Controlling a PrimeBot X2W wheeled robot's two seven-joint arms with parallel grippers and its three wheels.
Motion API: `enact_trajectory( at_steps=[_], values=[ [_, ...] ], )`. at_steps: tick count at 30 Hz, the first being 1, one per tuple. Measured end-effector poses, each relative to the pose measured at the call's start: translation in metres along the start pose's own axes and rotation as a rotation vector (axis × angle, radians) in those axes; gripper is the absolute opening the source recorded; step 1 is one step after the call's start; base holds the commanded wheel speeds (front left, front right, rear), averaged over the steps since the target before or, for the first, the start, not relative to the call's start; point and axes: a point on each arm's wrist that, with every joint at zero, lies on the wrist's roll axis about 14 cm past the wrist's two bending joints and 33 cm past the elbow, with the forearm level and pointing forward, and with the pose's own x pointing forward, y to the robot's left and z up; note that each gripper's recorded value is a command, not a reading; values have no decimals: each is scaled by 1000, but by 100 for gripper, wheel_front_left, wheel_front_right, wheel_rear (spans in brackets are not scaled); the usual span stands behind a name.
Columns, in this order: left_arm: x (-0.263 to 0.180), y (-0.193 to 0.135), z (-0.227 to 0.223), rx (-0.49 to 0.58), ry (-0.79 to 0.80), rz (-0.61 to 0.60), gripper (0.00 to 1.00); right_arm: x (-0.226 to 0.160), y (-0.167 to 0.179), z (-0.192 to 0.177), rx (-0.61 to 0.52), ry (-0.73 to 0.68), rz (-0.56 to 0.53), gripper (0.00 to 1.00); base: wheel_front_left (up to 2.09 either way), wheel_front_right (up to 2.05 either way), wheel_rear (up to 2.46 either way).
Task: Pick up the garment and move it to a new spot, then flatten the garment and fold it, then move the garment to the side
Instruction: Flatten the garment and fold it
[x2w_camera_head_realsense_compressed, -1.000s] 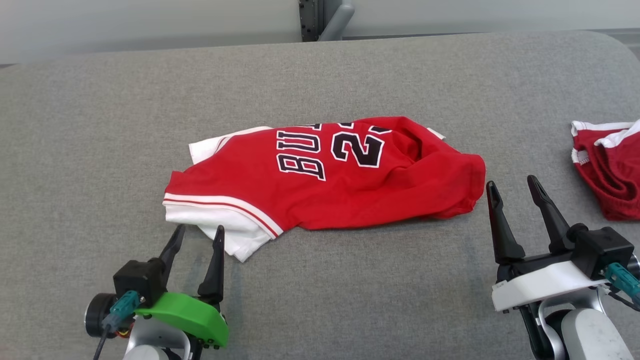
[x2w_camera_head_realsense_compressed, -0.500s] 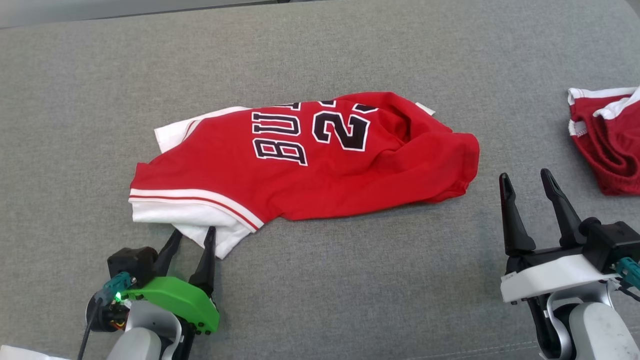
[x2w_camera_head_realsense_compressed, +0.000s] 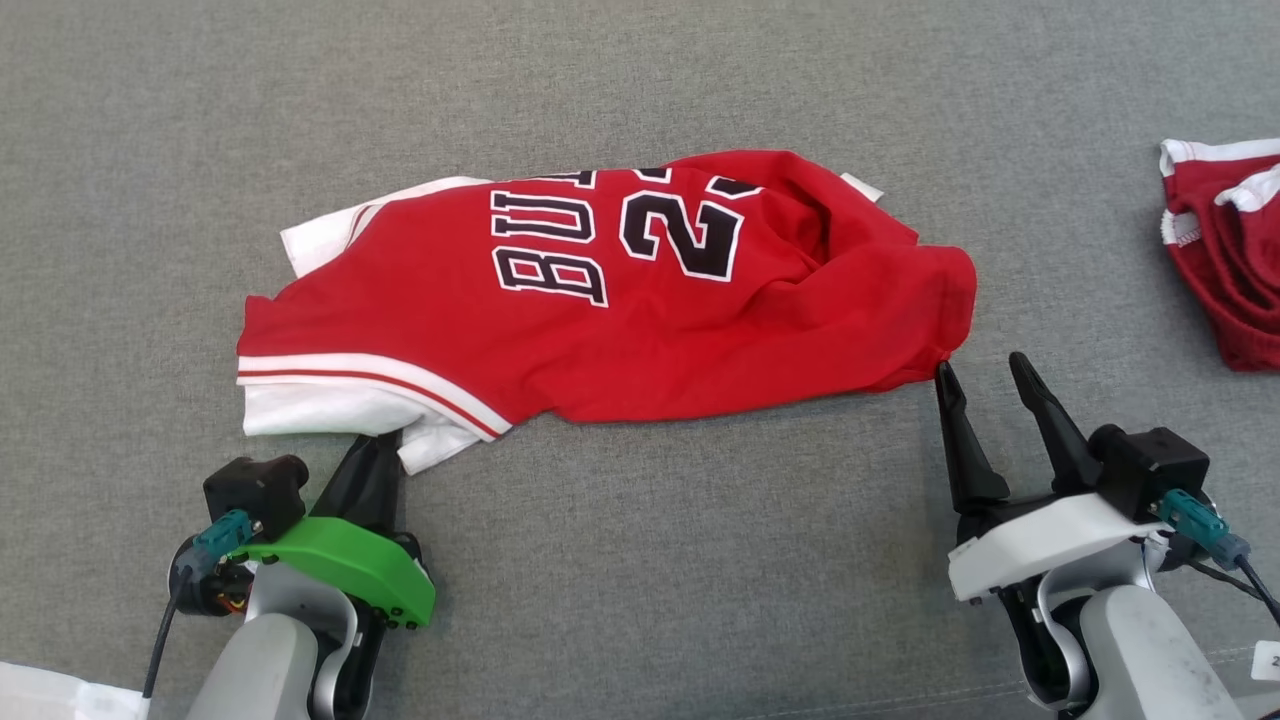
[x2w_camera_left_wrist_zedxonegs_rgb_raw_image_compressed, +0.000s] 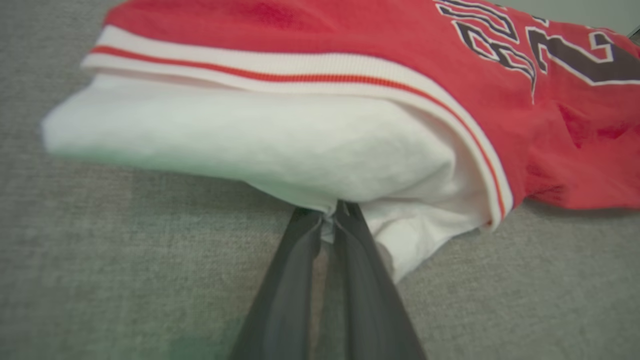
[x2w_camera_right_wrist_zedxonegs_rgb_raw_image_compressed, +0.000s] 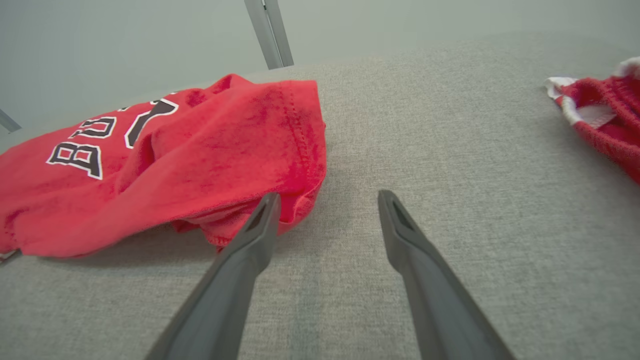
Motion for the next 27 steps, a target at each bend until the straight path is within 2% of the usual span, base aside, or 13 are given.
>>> enact_trajectory(
  at_steps=[4, 7, 11, 15, 23, 27],
  values=[
    [2, 3, -1, 2, -3, 4, 0, 10, 7, -13, 21, 37, 25, 100, 0, 0, 0],
    [2, 4, 1, 6, -13, 7, 0, 15, 11, -22, 36, 66, 42, 0, 0, 0, 0],
    [2, 5, 7, 10, -45, 10, 0, 16, 12, -23, 48, 64, 52, 0, 0, 0, 0],
    [1, 5, 22, 27, -103, 10, 0, 17, 12, -8, 41, 13, 64, 0, 0, 0, 0],
    [-9, -10, 95, 110, -328, -29, 0, 17, 17, 56, 3, -185, 106, 0, 0, 0, 0],
    [-22, -23, 144, 162, -464, -56, 0, 16, 26, 102, -22, -309, 152, 0, 0, 0, 0]
  ],
)
